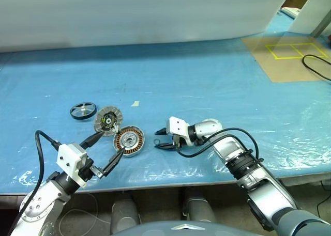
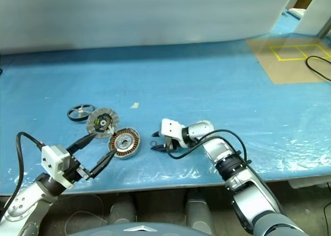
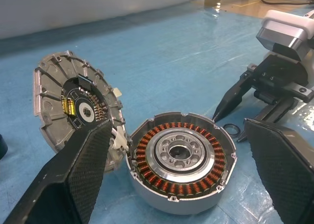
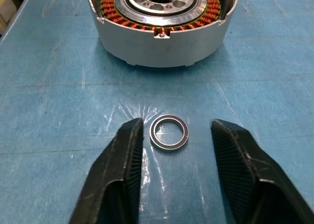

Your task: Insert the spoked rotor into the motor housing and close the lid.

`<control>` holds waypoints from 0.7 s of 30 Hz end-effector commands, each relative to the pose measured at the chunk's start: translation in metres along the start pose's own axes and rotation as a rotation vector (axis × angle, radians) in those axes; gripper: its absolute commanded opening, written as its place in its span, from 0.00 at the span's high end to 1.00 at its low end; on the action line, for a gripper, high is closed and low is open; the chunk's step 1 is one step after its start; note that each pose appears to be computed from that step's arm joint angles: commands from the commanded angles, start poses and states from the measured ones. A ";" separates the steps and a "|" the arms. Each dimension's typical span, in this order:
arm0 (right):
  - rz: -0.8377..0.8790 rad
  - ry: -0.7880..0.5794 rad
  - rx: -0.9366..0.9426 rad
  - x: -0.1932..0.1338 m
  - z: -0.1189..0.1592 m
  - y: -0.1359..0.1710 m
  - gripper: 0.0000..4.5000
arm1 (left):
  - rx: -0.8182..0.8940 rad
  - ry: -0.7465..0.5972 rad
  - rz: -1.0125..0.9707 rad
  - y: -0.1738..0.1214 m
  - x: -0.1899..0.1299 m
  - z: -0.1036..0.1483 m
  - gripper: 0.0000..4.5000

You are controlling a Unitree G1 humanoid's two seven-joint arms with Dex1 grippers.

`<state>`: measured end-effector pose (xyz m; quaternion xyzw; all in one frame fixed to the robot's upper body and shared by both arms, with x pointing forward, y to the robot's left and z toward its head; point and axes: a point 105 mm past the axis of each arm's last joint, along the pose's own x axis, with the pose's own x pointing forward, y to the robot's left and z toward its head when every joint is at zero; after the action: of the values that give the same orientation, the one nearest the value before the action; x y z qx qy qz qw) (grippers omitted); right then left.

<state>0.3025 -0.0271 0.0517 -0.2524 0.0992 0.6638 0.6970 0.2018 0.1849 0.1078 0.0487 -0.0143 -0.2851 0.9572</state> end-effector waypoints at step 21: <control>0.031 0.037 0.035 -0.005 -0.016 0.008 0.79 | 0.043 -0.034 0.000 0.000 -0.002 0.011 0.00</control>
<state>0.2990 -0.0340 0.0500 -0.2498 0.1052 0.6725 0.6887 0.2005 0.1849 0.1078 0.0509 -0.0164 -0.2855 0.9569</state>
